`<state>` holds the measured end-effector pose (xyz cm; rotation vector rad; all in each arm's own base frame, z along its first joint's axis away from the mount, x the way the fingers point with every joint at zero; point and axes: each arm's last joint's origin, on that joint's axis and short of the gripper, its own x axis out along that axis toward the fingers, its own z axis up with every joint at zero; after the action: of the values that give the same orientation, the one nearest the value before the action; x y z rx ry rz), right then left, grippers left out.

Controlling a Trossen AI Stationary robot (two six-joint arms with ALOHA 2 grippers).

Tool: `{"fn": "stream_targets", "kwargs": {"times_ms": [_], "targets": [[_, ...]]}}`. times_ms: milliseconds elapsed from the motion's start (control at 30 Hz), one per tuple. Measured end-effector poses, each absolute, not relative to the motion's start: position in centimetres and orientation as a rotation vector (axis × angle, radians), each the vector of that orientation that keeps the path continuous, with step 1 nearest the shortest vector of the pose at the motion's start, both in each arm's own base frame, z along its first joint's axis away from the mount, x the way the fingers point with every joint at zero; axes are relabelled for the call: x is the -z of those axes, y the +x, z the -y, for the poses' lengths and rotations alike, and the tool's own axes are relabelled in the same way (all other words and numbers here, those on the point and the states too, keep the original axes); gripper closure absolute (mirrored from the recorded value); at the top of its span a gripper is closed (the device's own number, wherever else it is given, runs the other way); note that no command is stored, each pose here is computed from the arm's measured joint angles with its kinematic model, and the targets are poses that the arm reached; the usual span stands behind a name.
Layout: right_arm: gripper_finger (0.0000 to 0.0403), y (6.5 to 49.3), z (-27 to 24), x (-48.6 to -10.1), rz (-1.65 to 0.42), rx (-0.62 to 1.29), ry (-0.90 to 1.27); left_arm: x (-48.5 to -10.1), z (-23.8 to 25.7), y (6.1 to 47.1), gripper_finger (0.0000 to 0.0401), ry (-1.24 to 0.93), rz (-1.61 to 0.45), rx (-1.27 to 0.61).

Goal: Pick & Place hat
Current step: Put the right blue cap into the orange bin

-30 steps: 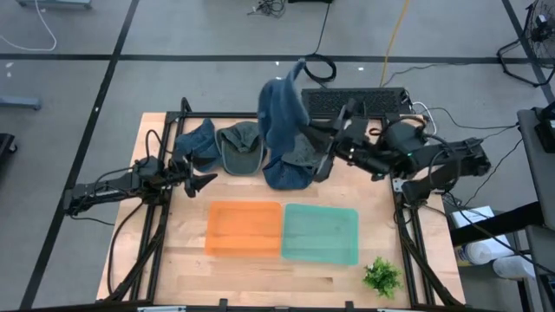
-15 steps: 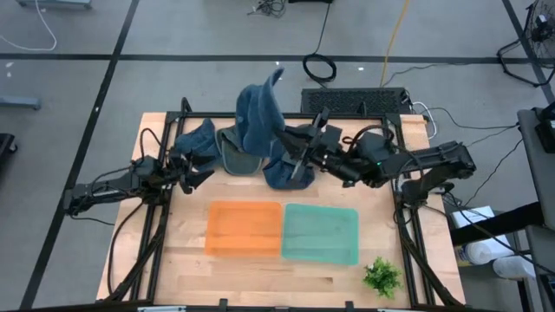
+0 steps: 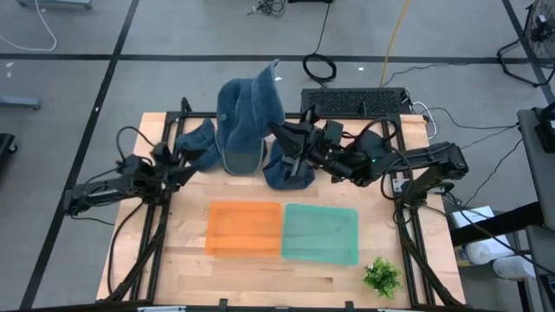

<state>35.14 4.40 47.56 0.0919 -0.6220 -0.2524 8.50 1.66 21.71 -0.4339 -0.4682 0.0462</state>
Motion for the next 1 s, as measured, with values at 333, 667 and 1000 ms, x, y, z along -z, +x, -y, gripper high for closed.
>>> {"fn": "stream_targets", "kwargs": {"times_ms": [333, 667, 1000], "targets": [[0.0403, 35.7, -3.8, -46.9, 0.557, 0.254, 0.121, -28.4, -1.3, 7.0, 0.0063, -0.138, 0.383, -0.120], [0.0403, 36.2, -2.1, -46.3, 0.515, 0.243, 0.308, -35.0, -1.7, 9.3, 0.0062, 0.159, 0.184, -0.136], [0.0403, 36.2, -0.5, -46.5, 0.535, 0.074, 0.547, -40.1, -1.8, 11.4, 0.0057, 0.383, -0.012, -0.098]]}}
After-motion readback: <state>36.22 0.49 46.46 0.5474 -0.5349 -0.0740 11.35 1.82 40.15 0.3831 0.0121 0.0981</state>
